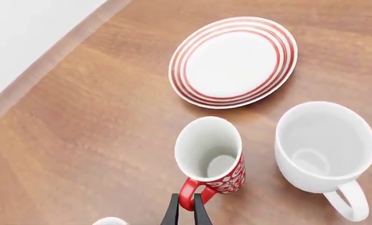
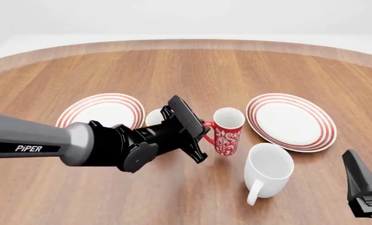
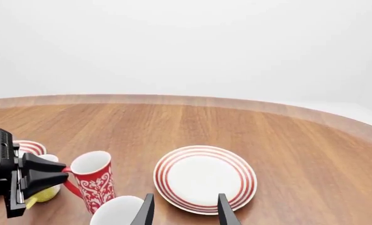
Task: Put the red mug on the left plate.
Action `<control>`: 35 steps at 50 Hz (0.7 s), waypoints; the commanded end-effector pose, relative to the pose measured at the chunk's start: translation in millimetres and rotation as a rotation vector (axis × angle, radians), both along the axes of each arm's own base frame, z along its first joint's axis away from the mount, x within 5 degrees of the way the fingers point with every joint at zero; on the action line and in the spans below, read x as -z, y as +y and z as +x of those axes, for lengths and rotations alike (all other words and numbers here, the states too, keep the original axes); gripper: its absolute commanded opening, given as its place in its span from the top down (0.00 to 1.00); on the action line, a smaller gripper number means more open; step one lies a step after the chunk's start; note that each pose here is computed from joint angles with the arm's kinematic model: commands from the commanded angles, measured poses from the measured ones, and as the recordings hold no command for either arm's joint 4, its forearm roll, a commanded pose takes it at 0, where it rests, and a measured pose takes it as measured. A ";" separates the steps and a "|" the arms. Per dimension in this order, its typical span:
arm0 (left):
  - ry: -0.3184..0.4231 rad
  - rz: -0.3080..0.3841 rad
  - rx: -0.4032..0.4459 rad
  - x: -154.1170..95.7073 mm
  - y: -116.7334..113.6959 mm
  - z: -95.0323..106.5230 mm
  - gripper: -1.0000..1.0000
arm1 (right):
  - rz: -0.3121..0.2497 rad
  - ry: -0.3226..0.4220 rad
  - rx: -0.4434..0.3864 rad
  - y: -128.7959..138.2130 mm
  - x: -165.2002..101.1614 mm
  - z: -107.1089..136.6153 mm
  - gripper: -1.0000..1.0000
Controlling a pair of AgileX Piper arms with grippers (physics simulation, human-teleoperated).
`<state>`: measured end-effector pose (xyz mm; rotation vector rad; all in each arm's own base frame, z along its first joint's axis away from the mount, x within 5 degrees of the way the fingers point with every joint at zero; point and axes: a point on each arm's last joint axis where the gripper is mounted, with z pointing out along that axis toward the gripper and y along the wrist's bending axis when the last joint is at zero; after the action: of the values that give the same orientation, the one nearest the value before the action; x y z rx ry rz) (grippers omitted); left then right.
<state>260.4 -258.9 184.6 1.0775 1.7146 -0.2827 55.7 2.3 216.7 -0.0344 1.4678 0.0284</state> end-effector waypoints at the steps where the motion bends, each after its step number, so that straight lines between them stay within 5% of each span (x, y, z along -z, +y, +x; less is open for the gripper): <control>1: -0.016 -0.013 -0.002 -9.9 2.1 -1.2 1.00 | 0.000 0.000 0.000 0.0 0.0 0.0 0.00; 35: -0.055 -0.095 -0.022 -46.1 16.7 -12.1 1.00 | -0.009 0.001 -0.008 0.5 -0.2 0.0 0.00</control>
<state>249.4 -247.6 218.8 1.0164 1.6680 -0.3125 55.5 2.6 217.5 -0.0447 1.4684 0.0279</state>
